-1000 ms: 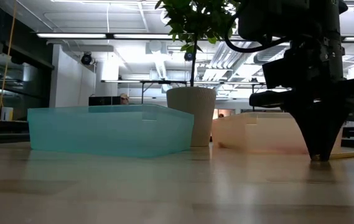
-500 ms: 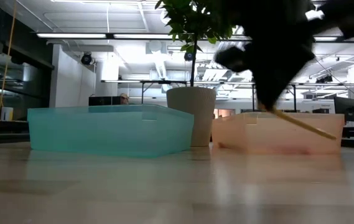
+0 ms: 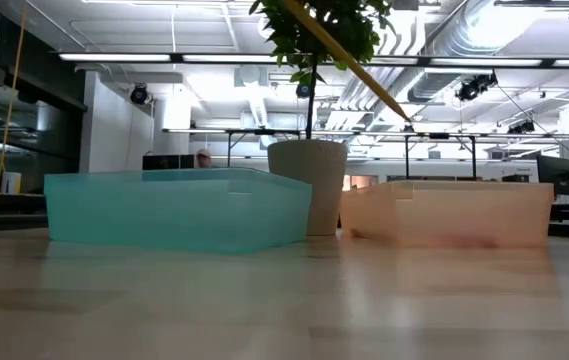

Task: Sort pens & pencils
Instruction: Put the yellow pencil into the blue bin

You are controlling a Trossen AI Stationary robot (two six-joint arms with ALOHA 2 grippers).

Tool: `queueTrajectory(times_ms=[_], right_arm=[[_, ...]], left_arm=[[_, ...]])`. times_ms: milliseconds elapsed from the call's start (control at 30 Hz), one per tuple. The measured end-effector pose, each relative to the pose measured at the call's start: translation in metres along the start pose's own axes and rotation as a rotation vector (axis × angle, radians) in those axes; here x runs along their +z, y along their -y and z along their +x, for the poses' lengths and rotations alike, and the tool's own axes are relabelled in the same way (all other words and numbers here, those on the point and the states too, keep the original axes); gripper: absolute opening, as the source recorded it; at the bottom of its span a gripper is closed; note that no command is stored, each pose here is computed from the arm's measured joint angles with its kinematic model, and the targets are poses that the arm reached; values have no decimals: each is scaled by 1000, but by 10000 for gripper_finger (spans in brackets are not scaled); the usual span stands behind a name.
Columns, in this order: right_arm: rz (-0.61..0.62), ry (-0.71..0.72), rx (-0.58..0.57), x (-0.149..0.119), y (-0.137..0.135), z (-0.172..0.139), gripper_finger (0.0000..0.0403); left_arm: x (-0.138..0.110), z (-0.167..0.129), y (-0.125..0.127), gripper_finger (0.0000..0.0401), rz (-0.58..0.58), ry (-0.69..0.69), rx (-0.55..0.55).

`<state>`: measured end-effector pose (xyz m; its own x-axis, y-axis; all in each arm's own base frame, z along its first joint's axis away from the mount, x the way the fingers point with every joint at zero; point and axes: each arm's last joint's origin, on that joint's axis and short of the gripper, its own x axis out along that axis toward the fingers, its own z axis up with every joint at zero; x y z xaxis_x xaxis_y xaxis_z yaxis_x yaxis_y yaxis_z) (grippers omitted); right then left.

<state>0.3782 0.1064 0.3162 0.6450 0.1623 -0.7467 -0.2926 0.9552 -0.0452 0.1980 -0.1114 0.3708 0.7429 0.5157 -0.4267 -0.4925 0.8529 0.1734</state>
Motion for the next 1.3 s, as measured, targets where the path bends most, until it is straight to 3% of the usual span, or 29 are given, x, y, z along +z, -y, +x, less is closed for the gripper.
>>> queueTrajectory(times_ms=[200, 500, 667, 867, 1300], right_arm=[[72, 196, -72, 35, 12, -30, 0], [179, 458, -191, 67, 45, -61, 0], [206, 562, -242, 76, 60, -74, 0], [214, 649, -256, 85, 65, -85, 0], [202, 783, -273, 94, 69, -94, 0]], left_arm=[[9, -10, -16, 161, 23, 32, 27], [18, -19, -47, 161, 23, 77, 69], [23, -21, -65, 161, 10, 60, 28], [41, -24, -70, 161, 21, 146, -89], [54, 6, -78, 161, 52, 195, -175]])
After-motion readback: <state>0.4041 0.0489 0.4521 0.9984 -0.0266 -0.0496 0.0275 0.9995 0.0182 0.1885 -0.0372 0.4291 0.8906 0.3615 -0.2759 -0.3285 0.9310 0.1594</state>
